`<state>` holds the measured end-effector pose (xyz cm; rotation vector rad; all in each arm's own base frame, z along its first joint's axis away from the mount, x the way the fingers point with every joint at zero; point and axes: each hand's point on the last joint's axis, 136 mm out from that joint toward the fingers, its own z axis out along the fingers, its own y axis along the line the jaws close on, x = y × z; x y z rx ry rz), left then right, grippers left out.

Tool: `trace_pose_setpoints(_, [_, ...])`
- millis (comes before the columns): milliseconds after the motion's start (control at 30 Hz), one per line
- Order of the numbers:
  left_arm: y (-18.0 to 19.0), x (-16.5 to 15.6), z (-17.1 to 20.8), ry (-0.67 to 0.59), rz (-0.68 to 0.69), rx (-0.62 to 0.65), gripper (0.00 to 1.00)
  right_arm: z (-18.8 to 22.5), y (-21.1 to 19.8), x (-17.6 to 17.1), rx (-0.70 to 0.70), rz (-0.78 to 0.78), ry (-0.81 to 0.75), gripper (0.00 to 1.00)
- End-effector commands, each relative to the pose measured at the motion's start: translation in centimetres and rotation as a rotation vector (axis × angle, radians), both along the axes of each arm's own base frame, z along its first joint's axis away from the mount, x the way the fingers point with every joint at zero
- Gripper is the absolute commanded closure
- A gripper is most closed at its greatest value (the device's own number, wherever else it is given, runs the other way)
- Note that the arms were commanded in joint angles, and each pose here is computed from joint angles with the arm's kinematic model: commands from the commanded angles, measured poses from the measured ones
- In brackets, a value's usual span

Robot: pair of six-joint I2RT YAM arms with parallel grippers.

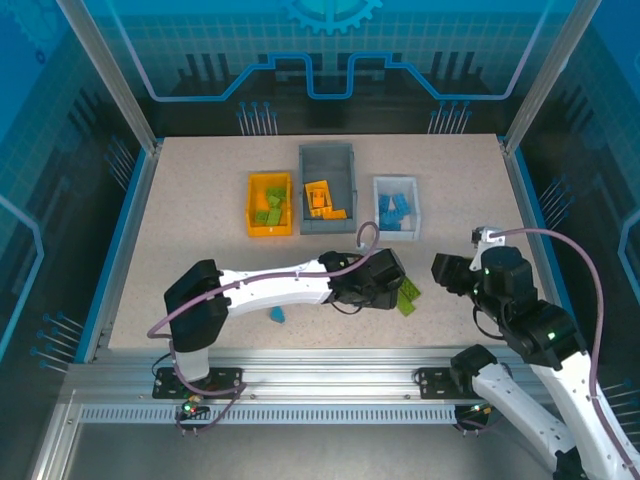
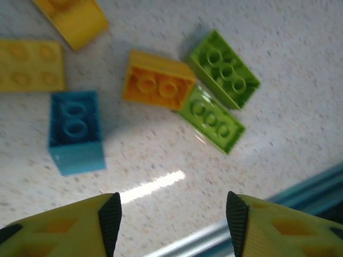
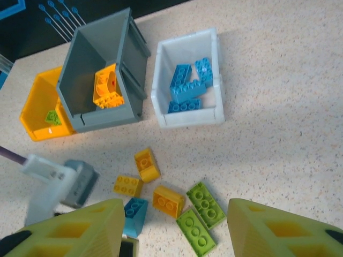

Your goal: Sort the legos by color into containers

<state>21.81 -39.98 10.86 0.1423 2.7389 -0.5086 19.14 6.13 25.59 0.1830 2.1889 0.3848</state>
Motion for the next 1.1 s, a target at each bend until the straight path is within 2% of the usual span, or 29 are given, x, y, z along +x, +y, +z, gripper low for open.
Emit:
trace_pose_setpoints(0, [2.4, 3.6, 1.9, -0.124, 0.089, 0.087, 0.36, -1.5, 1.0, -0.7, 0.025, 0.049, 0.057, 0.45])
trace_pose_setpoints(167, [5.0, 7.1, -0.6, -0.032, 0.159, 0.131, 0.31, -1.4, 1.6, -0.3, 0.034, 0.068, 0.060, 0.45])
trace_pose_setpoints(433, [3.9, 11.2, -3.5, 0.003, 0.162, 0.182, 0.31, -1.9, 2.5, 0.1, 0.052, 0.097, 0.067, 0.44])
trace_pose_setpoints(600, [2.6, 12.1, -5.2, 0.027, 0.160, 0.181, 0.31, -2.2, 2.5, 0.2, 0.043, 0.099, 0.072, 0.44])
trace_pose_setpoints(767, [2.9, 11.9, -6.9, 0.066, 0.168, 0.235, 0.34, -2.2, 2.5, 0.2, 0.036, 0.098, 0.077, 0.44])
trace_pose_setpoints(1067, [3.0, 11.8, -8.7, 0.074, 0.165, 0.263, 0.49, -2.6, 2.8, 0.5, 0.051, 0.095, 0.085, 0.44])
